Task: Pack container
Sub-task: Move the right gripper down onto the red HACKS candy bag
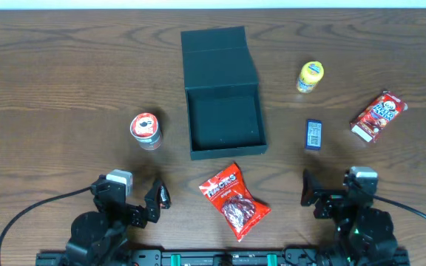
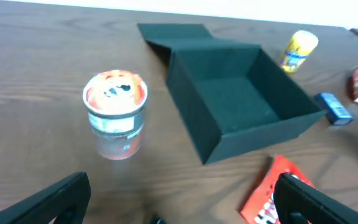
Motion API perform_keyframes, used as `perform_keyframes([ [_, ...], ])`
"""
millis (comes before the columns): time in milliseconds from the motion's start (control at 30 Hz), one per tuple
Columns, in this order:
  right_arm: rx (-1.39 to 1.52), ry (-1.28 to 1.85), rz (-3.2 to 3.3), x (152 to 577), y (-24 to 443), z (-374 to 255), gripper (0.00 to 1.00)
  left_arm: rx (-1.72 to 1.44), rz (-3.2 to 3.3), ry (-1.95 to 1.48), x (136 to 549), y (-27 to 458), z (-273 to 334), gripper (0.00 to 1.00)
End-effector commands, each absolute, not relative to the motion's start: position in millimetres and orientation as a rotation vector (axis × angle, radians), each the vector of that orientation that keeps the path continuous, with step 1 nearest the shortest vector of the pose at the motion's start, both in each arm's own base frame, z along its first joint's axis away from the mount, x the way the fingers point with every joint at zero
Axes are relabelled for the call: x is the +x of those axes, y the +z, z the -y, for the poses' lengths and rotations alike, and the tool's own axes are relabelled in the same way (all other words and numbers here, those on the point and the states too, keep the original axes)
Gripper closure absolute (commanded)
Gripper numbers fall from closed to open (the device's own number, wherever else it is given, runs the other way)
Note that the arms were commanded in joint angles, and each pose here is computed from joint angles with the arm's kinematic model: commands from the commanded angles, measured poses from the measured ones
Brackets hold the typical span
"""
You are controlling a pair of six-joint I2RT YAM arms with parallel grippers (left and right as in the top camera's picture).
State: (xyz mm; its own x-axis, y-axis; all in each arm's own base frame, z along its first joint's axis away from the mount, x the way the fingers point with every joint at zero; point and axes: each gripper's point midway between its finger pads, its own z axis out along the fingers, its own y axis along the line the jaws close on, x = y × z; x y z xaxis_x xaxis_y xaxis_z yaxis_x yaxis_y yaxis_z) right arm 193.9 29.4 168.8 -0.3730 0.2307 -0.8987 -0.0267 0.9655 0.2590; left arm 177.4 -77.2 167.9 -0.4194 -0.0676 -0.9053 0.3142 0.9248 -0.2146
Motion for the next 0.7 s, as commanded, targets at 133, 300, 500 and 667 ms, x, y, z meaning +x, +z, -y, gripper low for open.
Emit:
perform_keyframes([
  [133, 0.111, 0.538, -1.910, 191.6, 203.0, -63.1, 0.01, 0.175, -1.881, -0.462, 162.0, 228.2, 73.4, 0.05],
  [300, 0.106, 0.530, -2.111, 188.8, 210.2, -68.9, 0.01, 0.158, -1.905, -0.374, 159.5, 259.5, 59.8, 0.05],
  [500, 0.136, 0.512, -2.497, 187.1, 201.7, -79.0, 0.01, 0.190, -1.930, -0.410, 159.9, 281.6, 68.2, 0.05],
  [667, 0.174, 0.466, -2.665, 193.9, 170.0, -80.4, 0.01, 0.193, -1.977, -0.398, 156.3, 270.6, 66.3, 0.05],
])
